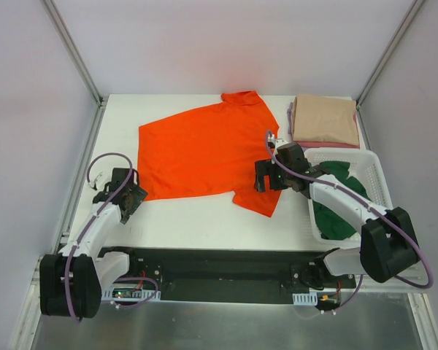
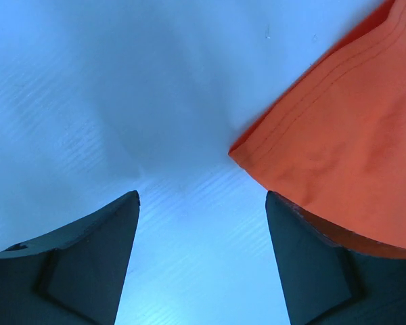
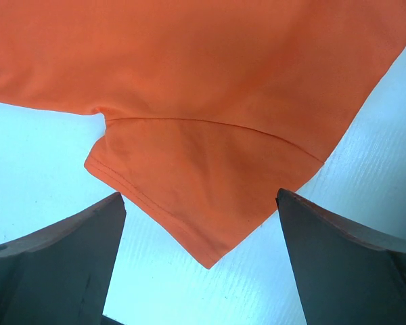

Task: Fold and stack the t-shirts
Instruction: Flatten out the tshirt, then grap the side of the flattened tshirt closest away from the robot with both arms

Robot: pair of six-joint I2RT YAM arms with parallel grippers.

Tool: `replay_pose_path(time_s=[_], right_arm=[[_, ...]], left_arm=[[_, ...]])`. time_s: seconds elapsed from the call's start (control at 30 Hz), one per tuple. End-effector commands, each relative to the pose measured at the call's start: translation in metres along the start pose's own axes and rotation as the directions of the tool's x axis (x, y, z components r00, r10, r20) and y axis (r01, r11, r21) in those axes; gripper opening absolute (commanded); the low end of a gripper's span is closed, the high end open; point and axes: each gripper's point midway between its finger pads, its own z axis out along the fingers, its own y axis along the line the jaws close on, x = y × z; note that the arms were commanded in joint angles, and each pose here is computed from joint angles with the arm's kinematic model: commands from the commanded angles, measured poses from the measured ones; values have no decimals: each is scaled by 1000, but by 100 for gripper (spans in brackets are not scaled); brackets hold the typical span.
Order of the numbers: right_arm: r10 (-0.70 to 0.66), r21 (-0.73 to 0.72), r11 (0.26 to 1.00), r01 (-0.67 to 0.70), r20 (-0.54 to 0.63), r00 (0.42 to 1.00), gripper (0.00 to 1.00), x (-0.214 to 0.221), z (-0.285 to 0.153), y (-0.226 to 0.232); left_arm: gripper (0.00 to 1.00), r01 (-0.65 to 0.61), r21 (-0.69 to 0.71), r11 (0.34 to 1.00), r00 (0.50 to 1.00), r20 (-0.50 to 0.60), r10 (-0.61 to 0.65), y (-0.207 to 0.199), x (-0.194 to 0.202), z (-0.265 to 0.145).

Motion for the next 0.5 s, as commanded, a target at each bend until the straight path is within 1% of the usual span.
replay_pose_path(time_s=[0.0,0.07,0.13,0.23,0.3,0.47], right_arm=[[6,-20,1000,-4,80,997,96,-18,-8,7],[4,-6,1000,-4,72,997,96,-14,-8,5],[2,7,1000,-2,68,998,96,-13,-8,3],[-1,15,1000,0,67,998,96,-12,-7,1],[-5,21,1000,4,66,998,96,-12,-7,0],[-11,27,1000,9,59,998,96,-12,-6,0]], left_arm=[[69,43,-21,999,999,20,-43,-10,-13,6],[65,30,2,1000,999,-13,-30,-21,-11,9],[55,23,9,1000,999,-37,-23,-30,-11,12],[49,19,1,1000,998,-62,-19,-34,-9,16],[42,17,-3,1000,997,-81,-18,-35,-5,19],[38,11,-21,1000,995,-101,-13,-33,1,26]])
